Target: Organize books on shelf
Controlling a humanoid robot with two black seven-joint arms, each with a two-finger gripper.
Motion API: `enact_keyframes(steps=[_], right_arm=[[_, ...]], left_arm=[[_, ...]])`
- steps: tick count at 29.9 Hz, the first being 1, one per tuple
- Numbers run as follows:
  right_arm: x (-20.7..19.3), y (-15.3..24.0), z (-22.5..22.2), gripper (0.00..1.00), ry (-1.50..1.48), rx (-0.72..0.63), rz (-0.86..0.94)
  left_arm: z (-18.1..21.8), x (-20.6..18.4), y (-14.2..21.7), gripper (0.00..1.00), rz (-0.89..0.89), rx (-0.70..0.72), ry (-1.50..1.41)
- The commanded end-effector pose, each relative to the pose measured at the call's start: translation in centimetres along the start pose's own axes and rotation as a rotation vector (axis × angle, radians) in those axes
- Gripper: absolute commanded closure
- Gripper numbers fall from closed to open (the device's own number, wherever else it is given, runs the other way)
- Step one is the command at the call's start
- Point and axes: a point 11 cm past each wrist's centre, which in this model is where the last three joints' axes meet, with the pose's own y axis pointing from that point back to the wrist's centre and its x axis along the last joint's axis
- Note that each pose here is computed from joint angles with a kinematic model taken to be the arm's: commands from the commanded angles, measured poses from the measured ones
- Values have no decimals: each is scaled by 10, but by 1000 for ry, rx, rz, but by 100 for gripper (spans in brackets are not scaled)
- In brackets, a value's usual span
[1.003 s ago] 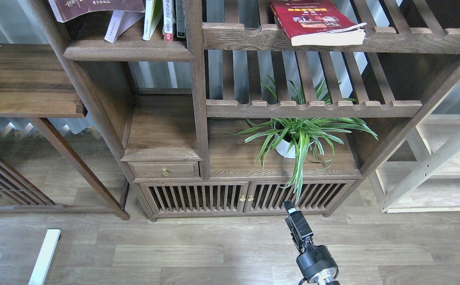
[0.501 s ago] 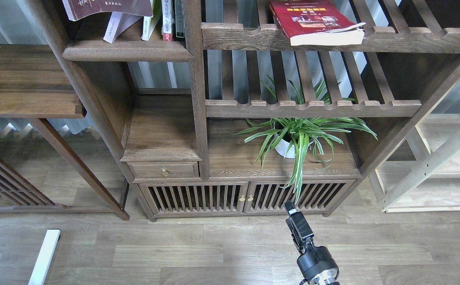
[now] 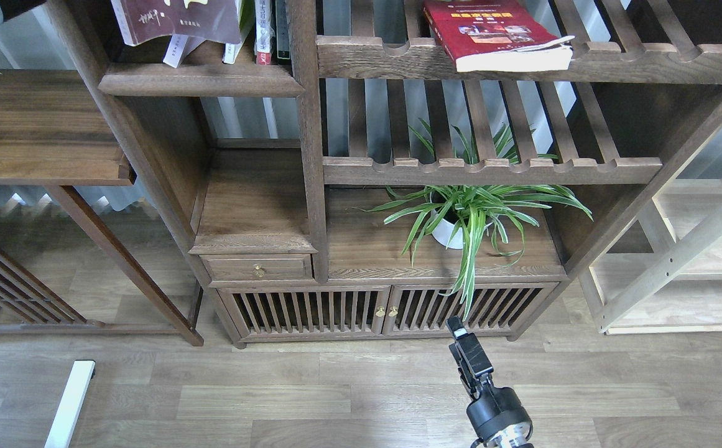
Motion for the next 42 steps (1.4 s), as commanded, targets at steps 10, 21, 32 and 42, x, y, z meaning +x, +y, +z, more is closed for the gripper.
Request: enact_keyframes(steps=[10, 21, 32, 42], right_arm=[[4, 5, 1, 6, -8, 5, 15], [6, 8, 0, 6, -8, 5, 23], [6, 8, 1, 6, -9, 4, 24], [6, 8, 1, 6, -9, 3, 24]], left_arm=[[-9, -1, -14, 96, 8, 23, 21], [-9, -15, -21, 72, -27, 31, -6], [5, -23, -21, 63, -48, 5, -28], [23, -24, -12, 62, -55, -36, -51]])
